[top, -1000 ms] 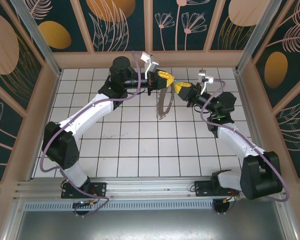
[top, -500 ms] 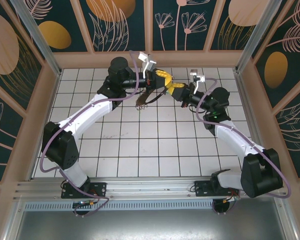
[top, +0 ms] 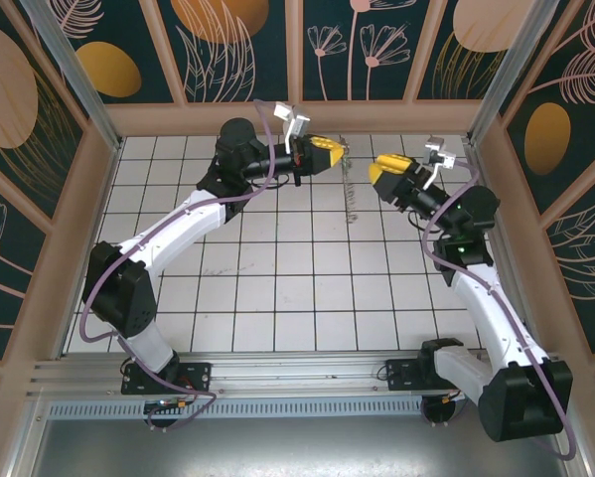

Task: Put the keys on the keyring

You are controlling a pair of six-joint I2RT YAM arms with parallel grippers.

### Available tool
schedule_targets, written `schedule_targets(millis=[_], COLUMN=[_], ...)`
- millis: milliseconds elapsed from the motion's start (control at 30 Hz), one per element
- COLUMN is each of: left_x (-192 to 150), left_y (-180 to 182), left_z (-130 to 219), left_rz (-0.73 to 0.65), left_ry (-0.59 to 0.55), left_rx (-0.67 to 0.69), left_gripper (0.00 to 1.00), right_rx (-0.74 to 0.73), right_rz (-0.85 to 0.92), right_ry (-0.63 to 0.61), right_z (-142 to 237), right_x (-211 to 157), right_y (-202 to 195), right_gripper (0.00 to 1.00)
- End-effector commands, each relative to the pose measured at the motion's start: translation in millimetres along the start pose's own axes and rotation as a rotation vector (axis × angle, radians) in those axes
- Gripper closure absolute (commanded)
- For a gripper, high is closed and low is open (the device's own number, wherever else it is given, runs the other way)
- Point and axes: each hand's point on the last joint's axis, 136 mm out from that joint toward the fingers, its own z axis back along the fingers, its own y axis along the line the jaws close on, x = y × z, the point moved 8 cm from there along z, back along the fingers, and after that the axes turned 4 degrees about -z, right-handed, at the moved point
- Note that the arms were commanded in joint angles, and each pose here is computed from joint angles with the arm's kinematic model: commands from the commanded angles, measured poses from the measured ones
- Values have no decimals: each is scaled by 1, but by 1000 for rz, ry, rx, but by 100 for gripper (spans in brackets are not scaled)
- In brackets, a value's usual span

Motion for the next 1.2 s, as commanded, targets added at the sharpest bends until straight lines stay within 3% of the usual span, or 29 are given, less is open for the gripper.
schedule_targets(millis=[0, 267, 633, 1167], left_x=[12, 10, 10, 6], left_y=[-4, -8, 0, 6], left_z=[4, 9, 11, 9], left_rz=[21, 124, 265, 295], left_ry=[-80, -148, -183, -170], left_rx=[-27, -67, 18, 47], left_gripper=[100, 100, 100, 100], right_rx=[-56, 81, 192, 245], right_rz=[-34, -173, -215, -234], right_ry=[-78, -152, -146, -98], right_z=[-5, -25, -50, -68], right_x=[21, 31, 16, 4], right_y=[-2, -11, 0, 0], right_gripper=[54, 54, 54, 64])
